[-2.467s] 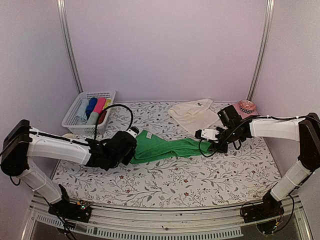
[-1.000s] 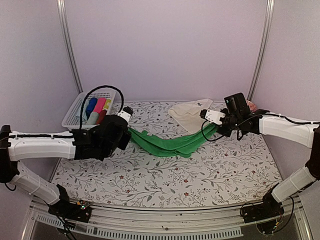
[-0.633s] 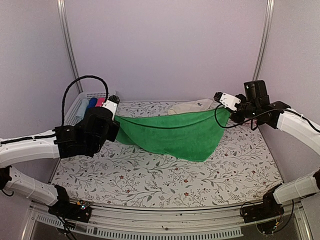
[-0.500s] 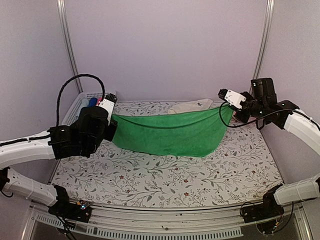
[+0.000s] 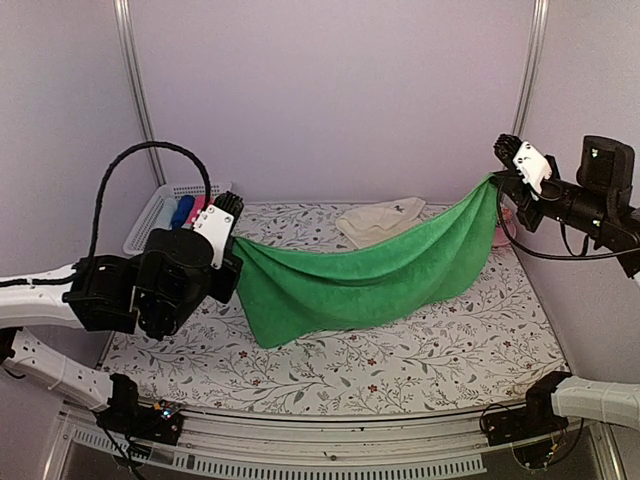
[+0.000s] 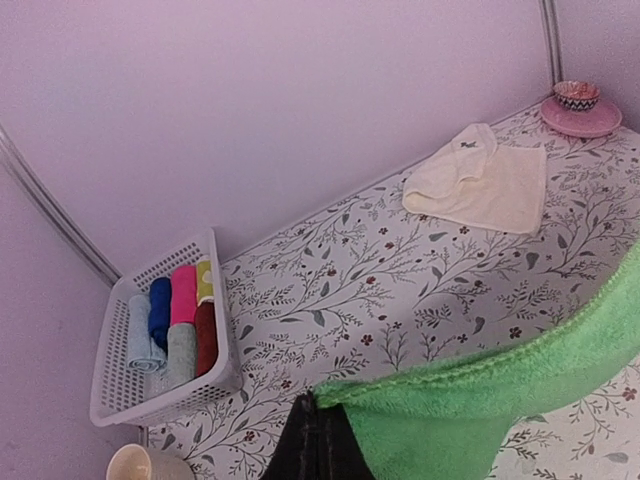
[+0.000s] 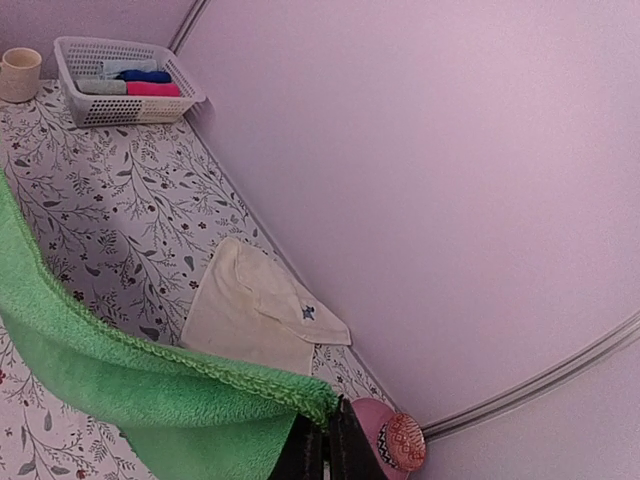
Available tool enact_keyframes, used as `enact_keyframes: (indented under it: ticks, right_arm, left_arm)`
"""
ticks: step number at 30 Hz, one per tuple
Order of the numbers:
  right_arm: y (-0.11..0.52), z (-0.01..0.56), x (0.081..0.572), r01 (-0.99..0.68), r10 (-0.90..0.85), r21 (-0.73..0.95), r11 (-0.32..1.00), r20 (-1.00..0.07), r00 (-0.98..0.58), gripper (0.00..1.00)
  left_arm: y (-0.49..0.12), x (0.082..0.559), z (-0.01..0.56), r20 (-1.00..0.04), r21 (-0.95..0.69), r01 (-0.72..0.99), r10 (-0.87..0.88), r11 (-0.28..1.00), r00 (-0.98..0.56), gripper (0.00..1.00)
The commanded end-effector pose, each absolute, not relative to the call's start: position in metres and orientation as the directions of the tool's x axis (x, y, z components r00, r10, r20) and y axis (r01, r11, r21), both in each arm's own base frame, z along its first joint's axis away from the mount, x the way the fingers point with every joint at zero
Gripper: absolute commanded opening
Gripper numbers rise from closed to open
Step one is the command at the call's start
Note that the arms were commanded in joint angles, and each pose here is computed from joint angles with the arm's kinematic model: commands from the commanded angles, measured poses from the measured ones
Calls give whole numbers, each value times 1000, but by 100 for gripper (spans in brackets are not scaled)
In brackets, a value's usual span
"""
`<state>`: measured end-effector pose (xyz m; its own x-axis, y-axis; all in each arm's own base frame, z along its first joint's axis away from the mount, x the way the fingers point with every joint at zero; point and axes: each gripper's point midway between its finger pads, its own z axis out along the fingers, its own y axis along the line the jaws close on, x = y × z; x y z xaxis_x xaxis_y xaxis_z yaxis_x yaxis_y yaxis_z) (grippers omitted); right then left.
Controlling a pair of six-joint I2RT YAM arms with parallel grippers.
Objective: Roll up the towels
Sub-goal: Flatten out the towel at the center of the board.
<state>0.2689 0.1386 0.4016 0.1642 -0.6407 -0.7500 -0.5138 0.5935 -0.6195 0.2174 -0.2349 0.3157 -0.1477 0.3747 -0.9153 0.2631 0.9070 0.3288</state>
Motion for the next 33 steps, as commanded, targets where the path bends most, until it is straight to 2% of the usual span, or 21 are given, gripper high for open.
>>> enact_keyframes:
  ticks: [1, 8, 12, 17, 24, 26, 29, 33]
  right_arm:
    - [135, 354, 314, -521, -664, -549, 654, -746, -48, 2]
    - [138, 241, 391, -581, -738, -509, 635, -622, -262, 2]
    - [135, 172, 429, -609, -768, -491, 623, -531, -357, 2]
    - [141, 133, 475, -600, -784, -513, 614, -489, -383, 2]
    - [139, 113, 524, -521, -760, -555, 649, -508, -405, 2]
    - [133, 121, 535, -482, -743, -566, 669, -534, -404, 2]
    - [120, 134, 546, -414, -721, -590, 693, -560, -408, 2]
    - [110, 155, 550, -363, -706, -605, 708, -588, -396, 2]
  left_arm:
    - [-223, 239, 296, -889, 347, 202, 390, 916, -239, 0]
    - [-210, 314, 230, -822, 343, 231, 410, 911, -396, 0]
    - [-210, 357, 186, -736, 404, 246, 473, 881, -485, 0]
    - [-208, 411, 126, -615, 461, 274, 527, 844, -587, 0]
    - [-204, 467, 117, -602, 583, 195, 581, 789, -548, 0]
    - [-197, 471, 105, -581, 614, 182, 596, 768, -554, 0]
    - [-194, 478, 108, -612, 602, 177, 592, 779, -524, 0]
    - [-194, 478, 136, -643, 604, 139, 583, 785, -497, 0]
